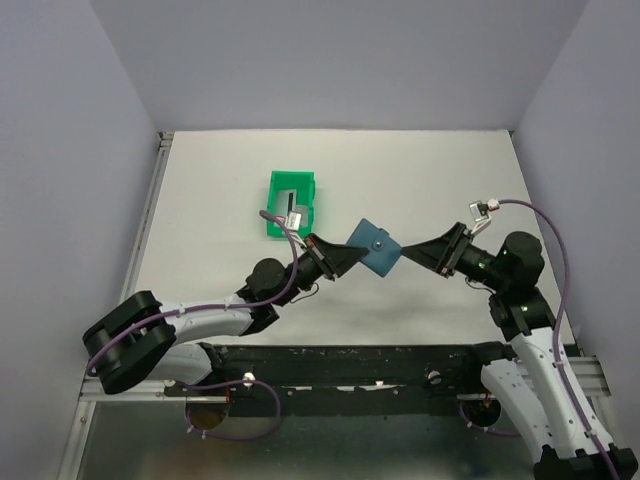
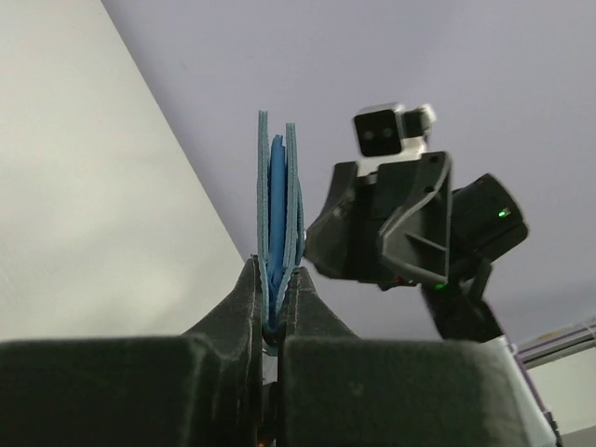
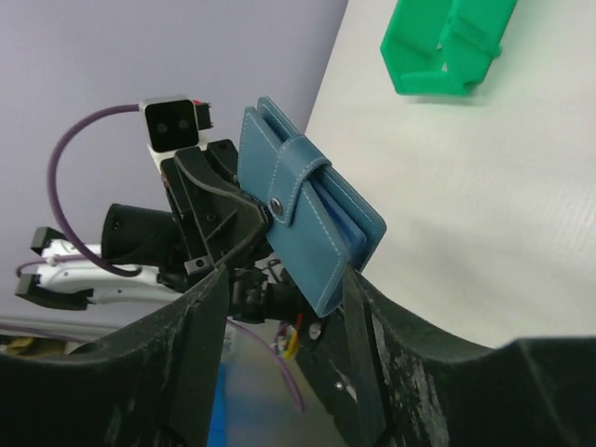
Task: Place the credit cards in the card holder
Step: Open the card holder, then place the card holder at the center of the board.
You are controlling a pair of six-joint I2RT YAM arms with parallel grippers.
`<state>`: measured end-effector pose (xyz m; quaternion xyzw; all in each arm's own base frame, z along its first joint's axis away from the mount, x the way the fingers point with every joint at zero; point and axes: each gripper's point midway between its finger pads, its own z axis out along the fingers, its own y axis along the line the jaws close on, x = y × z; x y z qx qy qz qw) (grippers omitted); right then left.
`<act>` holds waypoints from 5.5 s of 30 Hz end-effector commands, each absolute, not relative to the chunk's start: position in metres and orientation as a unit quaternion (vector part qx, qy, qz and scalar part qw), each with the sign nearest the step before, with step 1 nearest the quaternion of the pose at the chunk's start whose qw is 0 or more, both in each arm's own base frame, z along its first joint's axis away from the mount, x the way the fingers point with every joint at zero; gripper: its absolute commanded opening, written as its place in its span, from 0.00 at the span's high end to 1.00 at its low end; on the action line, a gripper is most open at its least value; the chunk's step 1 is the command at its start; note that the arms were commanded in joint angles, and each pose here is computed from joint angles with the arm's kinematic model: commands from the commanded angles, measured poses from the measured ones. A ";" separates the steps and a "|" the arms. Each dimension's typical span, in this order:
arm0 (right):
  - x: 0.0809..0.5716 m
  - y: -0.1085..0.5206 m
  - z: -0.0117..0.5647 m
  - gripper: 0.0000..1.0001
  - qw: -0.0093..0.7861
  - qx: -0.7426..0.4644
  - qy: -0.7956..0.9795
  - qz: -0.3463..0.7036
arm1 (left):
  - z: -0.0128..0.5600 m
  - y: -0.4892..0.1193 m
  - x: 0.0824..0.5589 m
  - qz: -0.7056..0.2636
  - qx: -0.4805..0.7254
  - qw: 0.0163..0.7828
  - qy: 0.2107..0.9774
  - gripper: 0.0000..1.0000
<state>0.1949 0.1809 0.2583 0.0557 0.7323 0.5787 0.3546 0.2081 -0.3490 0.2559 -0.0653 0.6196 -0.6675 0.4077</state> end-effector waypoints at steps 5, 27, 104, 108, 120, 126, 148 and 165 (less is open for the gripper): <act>0.189 0.155 0.251 0.36 0.408 -0.008 0.801 0.437 | 0.248 -0.330 0.221 -0.530 -0.023 0.464 0.710 1.00; 0.223 0.189 0.221 0.48 0.394 -0.054 0.867 0.301 | 0.204 -0.339 0.223 -0.363 0.003 0.364 0.858 1.00; 0.232 0.225 0.188 0.40 0.373 -0.101 0.874 0.295 | 0.214 -0.352 0.212 -0.387 0.057 0.358 0.848 1.00; 0.236 0.222 0.175 0.46 0.365 -0.096 0.885 0.274 | 0.214 -0.354 0.211 -0.391 0.061 0.355 0.847 1.00; 0.242 0.210 0.143 0.74 0.345 -0.071 0.909 0.225 | 0.198 -0.348 0.215 -0.361 0.084 0.343 0.863 1.00; 0.241 0.205 0.127 0.90 0.329 -0.058 0.919 0.207 | 0.162 -0.335 0.227 -0.339 0.124 0.286 0.888 0.96; 0.248 0.188 0.092 0.38 0.309 -0.042 0.940 0.137 | 0.094 -0.278 0.251 -0.233 0.126 0.223 0.938 0.34; 0.249 0.213 0.127 0.33 0.340 -0.059 0.912 0.220 | 0.150 -0.119 0.360 -0.172 -0.038 0.401 0.899 0.26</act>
